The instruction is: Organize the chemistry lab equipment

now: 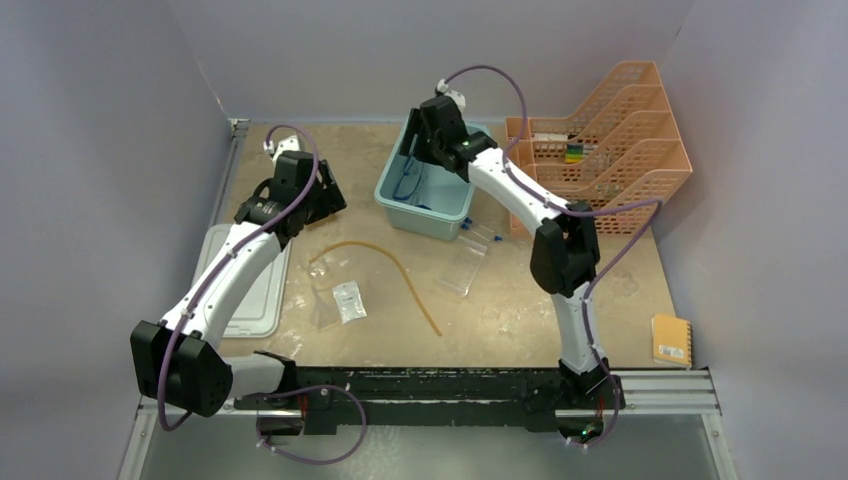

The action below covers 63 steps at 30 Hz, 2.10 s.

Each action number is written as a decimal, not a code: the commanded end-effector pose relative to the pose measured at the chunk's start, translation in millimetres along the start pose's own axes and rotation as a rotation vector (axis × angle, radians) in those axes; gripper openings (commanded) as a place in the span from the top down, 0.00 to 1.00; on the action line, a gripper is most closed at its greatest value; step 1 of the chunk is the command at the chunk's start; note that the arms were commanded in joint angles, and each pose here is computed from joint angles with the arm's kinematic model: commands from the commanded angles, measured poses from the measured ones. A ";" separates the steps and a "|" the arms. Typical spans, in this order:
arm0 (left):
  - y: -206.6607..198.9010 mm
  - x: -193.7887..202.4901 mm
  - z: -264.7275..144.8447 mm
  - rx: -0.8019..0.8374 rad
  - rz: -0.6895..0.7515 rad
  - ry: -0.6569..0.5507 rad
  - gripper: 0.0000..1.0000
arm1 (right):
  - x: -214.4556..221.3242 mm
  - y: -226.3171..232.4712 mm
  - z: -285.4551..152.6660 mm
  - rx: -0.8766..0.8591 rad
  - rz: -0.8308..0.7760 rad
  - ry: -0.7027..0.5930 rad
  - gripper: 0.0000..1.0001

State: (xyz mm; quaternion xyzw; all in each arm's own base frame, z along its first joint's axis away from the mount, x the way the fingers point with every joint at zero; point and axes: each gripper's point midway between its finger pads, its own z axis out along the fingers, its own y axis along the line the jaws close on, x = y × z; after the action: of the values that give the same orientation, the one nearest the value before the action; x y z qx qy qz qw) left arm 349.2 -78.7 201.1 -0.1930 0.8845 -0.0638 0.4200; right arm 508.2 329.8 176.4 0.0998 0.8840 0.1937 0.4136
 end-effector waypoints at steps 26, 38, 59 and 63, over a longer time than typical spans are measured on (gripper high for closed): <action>38.0 -139.2 -138.5 -0.109 -0.243 -0.560 0.30 | 167.7 44.8 -162.1 -0.205 -0.752 0.131 0.49; 18.8 -117.9 -120.3 -0.023 -0.225 -0.445 0.29 | 212.1 12.4 -105.8 0.012 -0.783 0.237 0.44; 15.3 -102.9 -102.4 -0.023 -0.165 -0.382 0.29 | 242.5 -13.0 -66.7 -0.025 -0.788 0.363 0.58; 15.3 -102.1 -99.8 -0.027 -0.158 -0.378 0.29 | 261.8 -7.0 -68.9 -0.132 -0.768 0.447 0.60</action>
State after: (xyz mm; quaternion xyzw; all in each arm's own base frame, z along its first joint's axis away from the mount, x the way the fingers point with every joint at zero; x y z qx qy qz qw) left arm 322.3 -28.4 330.8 -0.2809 0.7767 -0.0440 0.5621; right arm 298.8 376.0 30.1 -0.2822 0.9170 0.0347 0.2796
